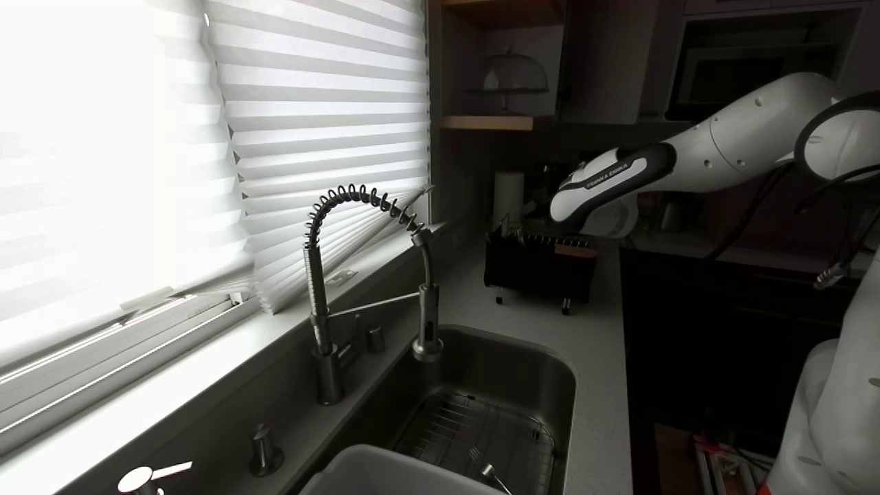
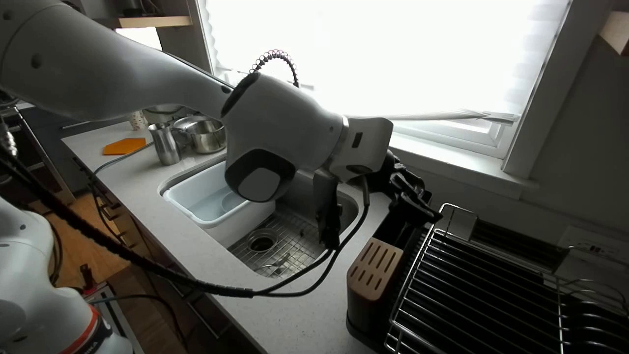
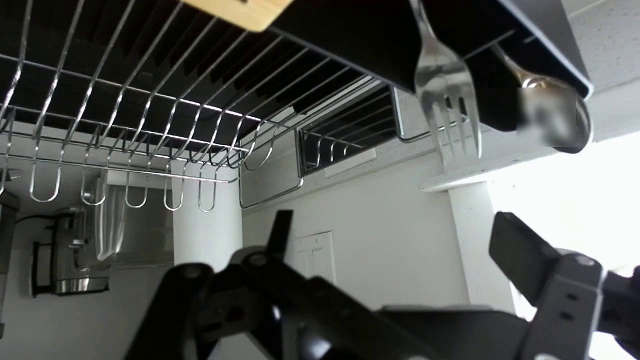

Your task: Put the fork in the utensil drying rack

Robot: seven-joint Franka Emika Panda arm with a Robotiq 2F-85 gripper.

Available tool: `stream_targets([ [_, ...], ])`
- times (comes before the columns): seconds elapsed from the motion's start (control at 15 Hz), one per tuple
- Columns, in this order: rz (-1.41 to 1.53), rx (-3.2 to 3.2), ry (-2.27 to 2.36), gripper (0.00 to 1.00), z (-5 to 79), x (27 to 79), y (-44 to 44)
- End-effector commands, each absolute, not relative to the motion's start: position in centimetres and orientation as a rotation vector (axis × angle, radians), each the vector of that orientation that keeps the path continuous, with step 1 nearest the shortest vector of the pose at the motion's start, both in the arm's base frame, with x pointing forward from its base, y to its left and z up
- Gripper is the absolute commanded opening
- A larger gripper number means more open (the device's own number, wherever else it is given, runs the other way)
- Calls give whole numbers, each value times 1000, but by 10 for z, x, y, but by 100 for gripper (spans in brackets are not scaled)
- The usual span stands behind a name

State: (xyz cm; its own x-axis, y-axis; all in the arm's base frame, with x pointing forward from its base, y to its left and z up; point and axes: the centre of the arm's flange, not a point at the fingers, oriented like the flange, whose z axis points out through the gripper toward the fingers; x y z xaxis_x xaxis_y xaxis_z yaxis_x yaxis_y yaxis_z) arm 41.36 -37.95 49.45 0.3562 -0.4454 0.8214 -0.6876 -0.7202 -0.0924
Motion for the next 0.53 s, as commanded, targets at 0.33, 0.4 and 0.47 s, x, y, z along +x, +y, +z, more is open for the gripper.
stream_targets([
  [0.33,1165,2475,-1081,100,578,408,-355],
  [0.4,1146,2473,-1089,100,585,409,-352],
  [0.47,1114,2472,-1102,100,591,410,-348],
])
